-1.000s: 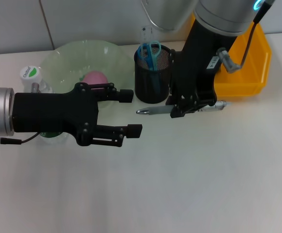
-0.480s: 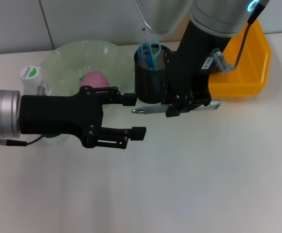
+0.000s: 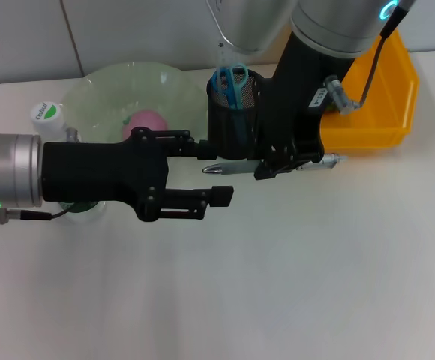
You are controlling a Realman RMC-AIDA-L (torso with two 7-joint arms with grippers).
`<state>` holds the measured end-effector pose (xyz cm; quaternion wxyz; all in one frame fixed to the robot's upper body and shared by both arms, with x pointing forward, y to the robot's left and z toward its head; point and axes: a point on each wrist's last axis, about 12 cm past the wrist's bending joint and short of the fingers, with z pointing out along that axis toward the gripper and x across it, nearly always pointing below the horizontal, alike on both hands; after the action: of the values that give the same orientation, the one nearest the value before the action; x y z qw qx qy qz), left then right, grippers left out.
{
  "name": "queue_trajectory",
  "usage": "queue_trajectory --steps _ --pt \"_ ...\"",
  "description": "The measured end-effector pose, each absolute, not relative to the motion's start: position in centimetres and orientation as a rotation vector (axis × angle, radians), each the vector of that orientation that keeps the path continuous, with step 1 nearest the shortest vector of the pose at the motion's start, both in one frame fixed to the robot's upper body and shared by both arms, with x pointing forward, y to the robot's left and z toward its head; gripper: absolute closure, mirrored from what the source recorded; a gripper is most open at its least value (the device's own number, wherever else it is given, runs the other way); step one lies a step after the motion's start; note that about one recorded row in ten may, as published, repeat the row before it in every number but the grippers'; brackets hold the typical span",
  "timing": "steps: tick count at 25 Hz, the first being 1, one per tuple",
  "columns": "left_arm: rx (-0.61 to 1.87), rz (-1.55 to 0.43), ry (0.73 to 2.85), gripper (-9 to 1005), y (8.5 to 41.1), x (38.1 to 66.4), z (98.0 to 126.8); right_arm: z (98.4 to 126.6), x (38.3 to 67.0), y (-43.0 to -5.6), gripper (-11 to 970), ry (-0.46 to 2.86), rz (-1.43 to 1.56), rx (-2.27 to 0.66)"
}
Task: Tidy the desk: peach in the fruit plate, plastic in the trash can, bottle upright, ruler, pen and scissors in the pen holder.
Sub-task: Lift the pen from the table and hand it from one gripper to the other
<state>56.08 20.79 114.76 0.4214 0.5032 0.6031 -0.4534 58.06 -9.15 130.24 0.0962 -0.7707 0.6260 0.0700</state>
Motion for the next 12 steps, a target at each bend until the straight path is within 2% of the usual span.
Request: queue_trajectory --steps 12 --pt "1.265 -1.129 1.509 319 20.31 56.21 114.72 130.25 58.22 -9.06 826 1.857 0.182 -2.277"
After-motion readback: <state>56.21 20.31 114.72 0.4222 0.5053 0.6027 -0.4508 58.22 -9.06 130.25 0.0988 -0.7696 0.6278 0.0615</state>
